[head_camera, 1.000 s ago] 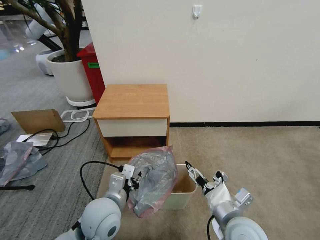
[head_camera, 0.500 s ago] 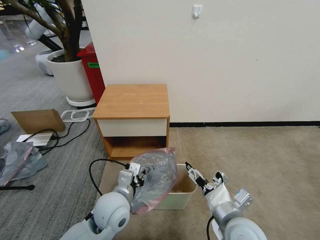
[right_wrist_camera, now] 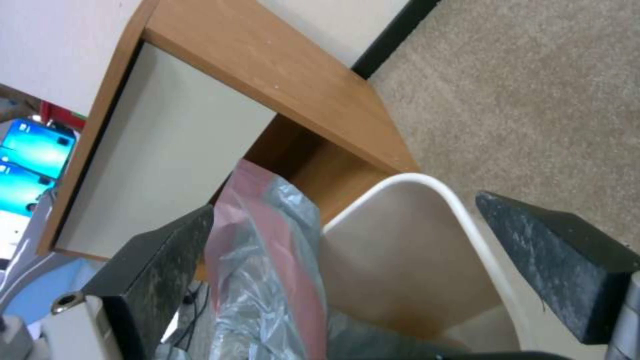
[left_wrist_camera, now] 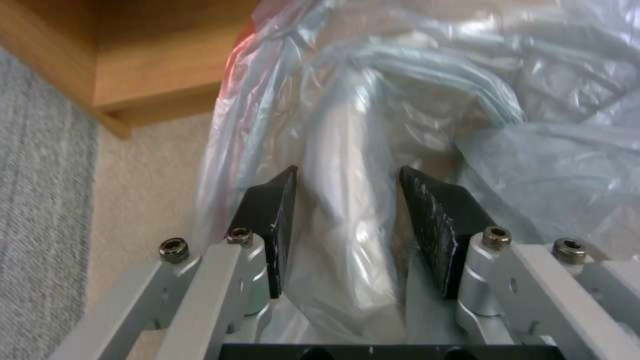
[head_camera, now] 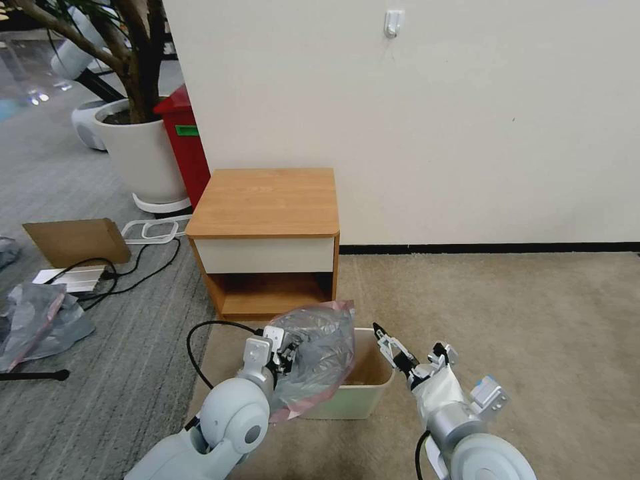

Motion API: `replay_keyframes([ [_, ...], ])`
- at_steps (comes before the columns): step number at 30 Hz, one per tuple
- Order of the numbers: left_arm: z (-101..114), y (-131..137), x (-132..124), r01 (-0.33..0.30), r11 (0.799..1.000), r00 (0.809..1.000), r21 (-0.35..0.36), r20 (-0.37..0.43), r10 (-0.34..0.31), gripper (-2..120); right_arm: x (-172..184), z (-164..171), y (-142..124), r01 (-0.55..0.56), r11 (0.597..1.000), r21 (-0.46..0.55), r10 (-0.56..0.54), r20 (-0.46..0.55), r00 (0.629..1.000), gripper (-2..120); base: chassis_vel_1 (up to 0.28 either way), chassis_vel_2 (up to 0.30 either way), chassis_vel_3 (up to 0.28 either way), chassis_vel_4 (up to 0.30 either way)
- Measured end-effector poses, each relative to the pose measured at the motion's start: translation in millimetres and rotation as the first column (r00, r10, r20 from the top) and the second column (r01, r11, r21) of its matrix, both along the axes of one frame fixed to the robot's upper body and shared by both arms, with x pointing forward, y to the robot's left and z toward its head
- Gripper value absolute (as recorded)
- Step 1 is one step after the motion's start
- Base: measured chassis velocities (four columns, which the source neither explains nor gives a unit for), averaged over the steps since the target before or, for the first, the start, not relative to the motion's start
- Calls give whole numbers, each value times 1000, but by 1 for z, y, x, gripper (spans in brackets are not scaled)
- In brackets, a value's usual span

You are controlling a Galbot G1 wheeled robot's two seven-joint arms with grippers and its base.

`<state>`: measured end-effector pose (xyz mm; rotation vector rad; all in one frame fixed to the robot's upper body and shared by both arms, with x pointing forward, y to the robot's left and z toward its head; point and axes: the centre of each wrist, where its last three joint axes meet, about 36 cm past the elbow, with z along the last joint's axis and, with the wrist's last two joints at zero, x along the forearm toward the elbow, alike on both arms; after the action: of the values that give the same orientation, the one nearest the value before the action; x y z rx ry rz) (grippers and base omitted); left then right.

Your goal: Pick up the garbage bag from the table and place it over the trash can.

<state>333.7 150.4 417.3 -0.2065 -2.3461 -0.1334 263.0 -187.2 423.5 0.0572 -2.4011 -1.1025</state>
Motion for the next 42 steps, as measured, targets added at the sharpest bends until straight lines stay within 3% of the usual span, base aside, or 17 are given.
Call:
replay_keyframes([
  [11, -6, -6, -1, -24, 1000, 999, -10, -33, 24, 39, 0, 1, 0, -1, 1000, 1, 1, 2, 1000, 100, 0, 0, 0, 0],
  [19, -3, -6, -3, -16, 999, 999, -31, -29, 15, 13, 5, 7, 1, -10, 1000, -11, 10, 33, 999, 100, 0, 0, 0, 0],
  [21, -1, -2, -6, 6, 996, 1000, -94, 6, -6, 5, 7, 7, 0, -35, 996, -78, 43, 91, 995, 100, 0, 0, 0, 0],
  [26, -1, 5, -13, 54, 985, 994, -164, 98, -38, 5, 8, 17, -5, -131, 966, -224, 180, 213, 960, 100, 0, 0, 0, 0],
  [31, 7, 10, -20, 91, 972, 989, -216, 138, -62, 5, 2, 34, -7, -234, 926, -295, 305, 224, 926, 100, 0, 0, 0, 0],
  [36, 13, 14, -24, 113, 965, 983, -235, 165, -75, 5, 7, 29, -6, -237, 889, -393, 337, 209, 918, 100, 0, 0, 0, 0],
  [42, 17, 18, -25, 118, 964, 981, -239, 177, -76, 5, 12, 26, -4, -221, 883, -414, 334, 222, 916, 92, 0, 0, 0, 0],
])
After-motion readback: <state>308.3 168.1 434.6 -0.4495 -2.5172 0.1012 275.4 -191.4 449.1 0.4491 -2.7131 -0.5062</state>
